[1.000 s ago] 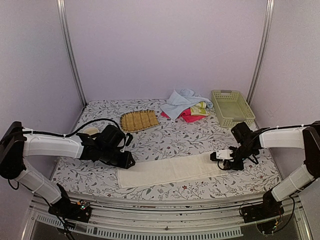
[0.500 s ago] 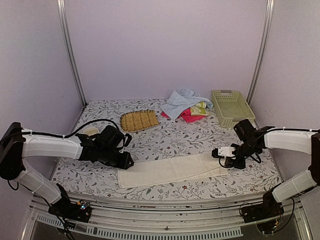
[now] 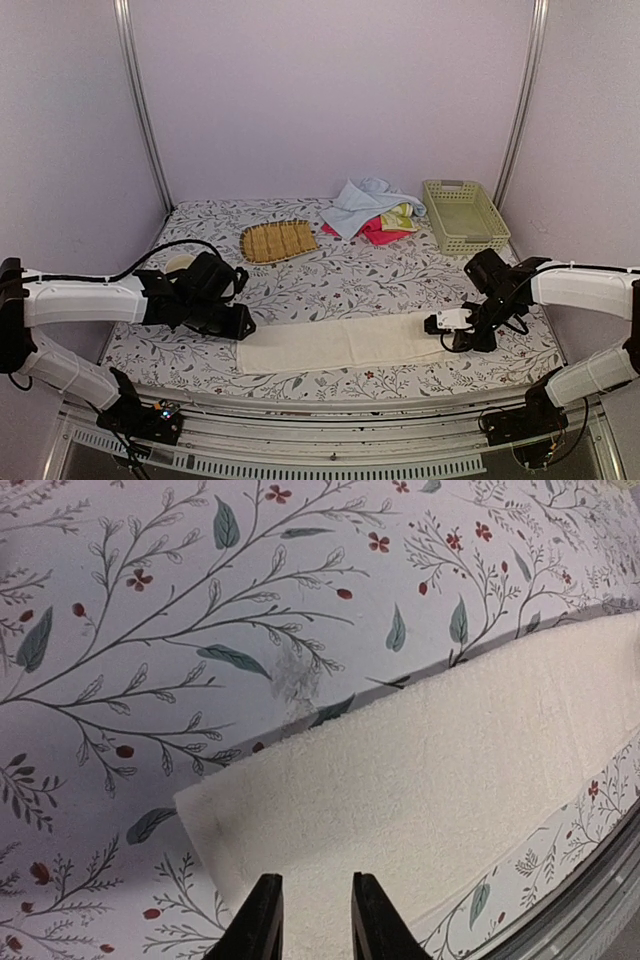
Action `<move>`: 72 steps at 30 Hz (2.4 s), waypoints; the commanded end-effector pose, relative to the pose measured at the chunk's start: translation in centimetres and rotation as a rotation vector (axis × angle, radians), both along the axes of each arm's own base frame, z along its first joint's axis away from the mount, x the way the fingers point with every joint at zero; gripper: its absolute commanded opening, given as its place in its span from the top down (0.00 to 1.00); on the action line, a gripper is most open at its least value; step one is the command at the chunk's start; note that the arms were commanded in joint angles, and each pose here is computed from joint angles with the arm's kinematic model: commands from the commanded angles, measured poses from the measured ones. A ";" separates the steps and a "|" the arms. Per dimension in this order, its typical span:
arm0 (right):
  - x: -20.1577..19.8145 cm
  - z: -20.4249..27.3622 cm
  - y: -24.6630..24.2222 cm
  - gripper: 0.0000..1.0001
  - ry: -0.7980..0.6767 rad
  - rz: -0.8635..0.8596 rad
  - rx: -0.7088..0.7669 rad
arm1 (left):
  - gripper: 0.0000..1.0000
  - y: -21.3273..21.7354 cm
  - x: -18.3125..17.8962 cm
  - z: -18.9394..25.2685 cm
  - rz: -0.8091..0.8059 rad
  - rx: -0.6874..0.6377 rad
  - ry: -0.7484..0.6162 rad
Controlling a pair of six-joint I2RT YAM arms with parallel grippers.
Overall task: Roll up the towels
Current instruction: Adjust the towel at the center of the board.
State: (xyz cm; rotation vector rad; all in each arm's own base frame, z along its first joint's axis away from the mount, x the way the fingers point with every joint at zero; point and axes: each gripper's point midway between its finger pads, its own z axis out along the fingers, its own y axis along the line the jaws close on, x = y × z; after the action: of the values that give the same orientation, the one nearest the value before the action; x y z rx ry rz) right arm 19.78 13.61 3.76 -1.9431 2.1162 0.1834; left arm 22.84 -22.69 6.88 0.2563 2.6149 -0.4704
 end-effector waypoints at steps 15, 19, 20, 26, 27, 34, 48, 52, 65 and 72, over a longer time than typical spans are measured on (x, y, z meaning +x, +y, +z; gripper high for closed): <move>-1.8 -1.1 -0.6 0.96 0.082 -0.021 -0.028 | 0.65 2.6 -7.5 -3.5 0.136 -0.062 0.387; -1.8 -1.2 -0.4 0.96 0.087 -0.020 -0.023 | 0.71 2.0 -7.7 -3.7 0.129 -0.104 0.404; -1.8 -1.2 -0.4 0.96 0.087 -0.020 -0.023 | 0.71 2.0 -7.8 -3.9 0.129 -0.104 0.411; -1.8 -1.3 -0.4 0.96 0.089 -0.021 -0.023 | 0.73 1.4 -7.7 -4.7 0.115 -0.106 0.429; -1.8 -1.3 -0.4 0.96 0.087 -0.021 -0.023 | 0.75 1.2 -7.6 -4.7 0.111 -0.108 0.427; -1.8 -1.5 -0.5 0.96 0.090 -0.027 -0.025 | 0.93 0.8 -7.3 -4.9 0.099 -0.098 0.431; -1.9 1.4 -0.5 0.97 0.076 -0.022 -0.019 | 1.00 3.5 -5.8 -1.7 0.161 -0.074 0.334; -2.6 2.3 -0.4 0.96 0.096 -0.009 -0.003 | 1.00 3.5 -6.1 -2.2 0.152 -0.076 0.348; -6.1 -0.9 -1.3 0.68 0.223 0.045 -0.078 | 0.86 3.7 -6.5 -3.5 0.122 -0.039 0.383; -3.4 4.4 2.5 0.63 0.176 0.032 0.108 | 0.75 3.5 -3.8 -0.1 0.136 -0.024 0.266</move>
State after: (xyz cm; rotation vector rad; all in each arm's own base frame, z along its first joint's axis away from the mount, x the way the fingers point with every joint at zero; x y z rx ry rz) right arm 14.50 13.28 4.56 -2.0705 2.2253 0.3780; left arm 16.82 -18.99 4.08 -0.0108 2.9527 -0.5415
